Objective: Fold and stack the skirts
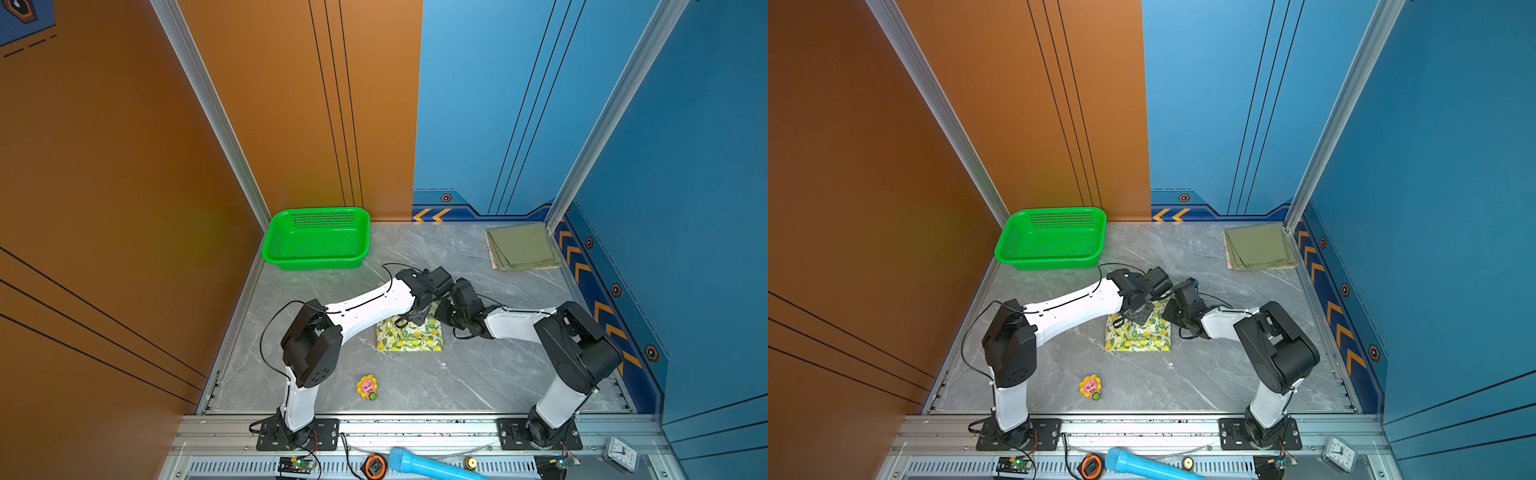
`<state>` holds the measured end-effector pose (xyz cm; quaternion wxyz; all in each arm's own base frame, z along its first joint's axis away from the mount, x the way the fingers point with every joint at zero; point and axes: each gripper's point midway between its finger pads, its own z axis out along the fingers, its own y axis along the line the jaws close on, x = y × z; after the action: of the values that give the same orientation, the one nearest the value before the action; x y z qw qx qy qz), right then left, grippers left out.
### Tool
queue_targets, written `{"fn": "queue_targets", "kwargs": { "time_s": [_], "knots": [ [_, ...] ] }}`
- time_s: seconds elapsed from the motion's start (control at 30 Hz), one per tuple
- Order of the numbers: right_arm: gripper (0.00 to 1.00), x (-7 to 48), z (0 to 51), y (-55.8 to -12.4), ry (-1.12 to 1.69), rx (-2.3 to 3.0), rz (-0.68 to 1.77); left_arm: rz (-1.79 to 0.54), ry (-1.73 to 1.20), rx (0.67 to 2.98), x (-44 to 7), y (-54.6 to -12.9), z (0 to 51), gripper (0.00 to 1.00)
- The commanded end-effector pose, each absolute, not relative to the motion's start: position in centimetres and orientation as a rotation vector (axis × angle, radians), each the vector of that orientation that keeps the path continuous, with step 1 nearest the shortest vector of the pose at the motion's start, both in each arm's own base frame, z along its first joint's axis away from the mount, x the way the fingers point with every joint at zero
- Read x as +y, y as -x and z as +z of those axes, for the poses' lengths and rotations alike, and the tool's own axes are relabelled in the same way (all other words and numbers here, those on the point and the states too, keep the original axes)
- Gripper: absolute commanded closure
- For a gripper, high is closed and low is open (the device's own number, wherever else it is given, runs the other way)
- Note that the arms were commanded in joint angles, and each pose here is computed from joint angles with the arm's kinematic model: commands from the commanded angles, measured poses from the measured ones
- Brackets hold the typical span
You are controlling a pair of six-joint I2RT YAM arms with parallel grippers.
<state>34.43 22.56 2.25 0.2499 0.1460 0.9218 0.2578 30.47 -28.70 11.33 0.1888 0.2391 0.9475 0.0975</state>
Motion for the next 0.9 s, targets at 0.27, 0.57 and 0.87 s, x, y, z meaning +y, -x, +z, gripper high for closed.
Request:
{"fn": "queue_targets", "kwargs": {
  "time_s": [0.27, 0.57, 0.87],
  "knots": [
    [0.96, 22.1, -1.1, -32.3, -0.553, 2.521, 0.753, 0.012, -0.685, 2.739, -33.7, -30.4, 11.7, 1.0],
    [0.94, 21.7, -1.3, -31.9, -0.585, 2.498, 0.773, -0.151, -0.659, 2.818, -36.5, -30.3, 10.1, 1.0],
    [0.67, 19.9, -1.5, -31.3, -0.643, 2.474, 0.754, -0.333, -0.567, 2.862, -37.7, -31.0, 9.9, 0.78]
  ]
}}
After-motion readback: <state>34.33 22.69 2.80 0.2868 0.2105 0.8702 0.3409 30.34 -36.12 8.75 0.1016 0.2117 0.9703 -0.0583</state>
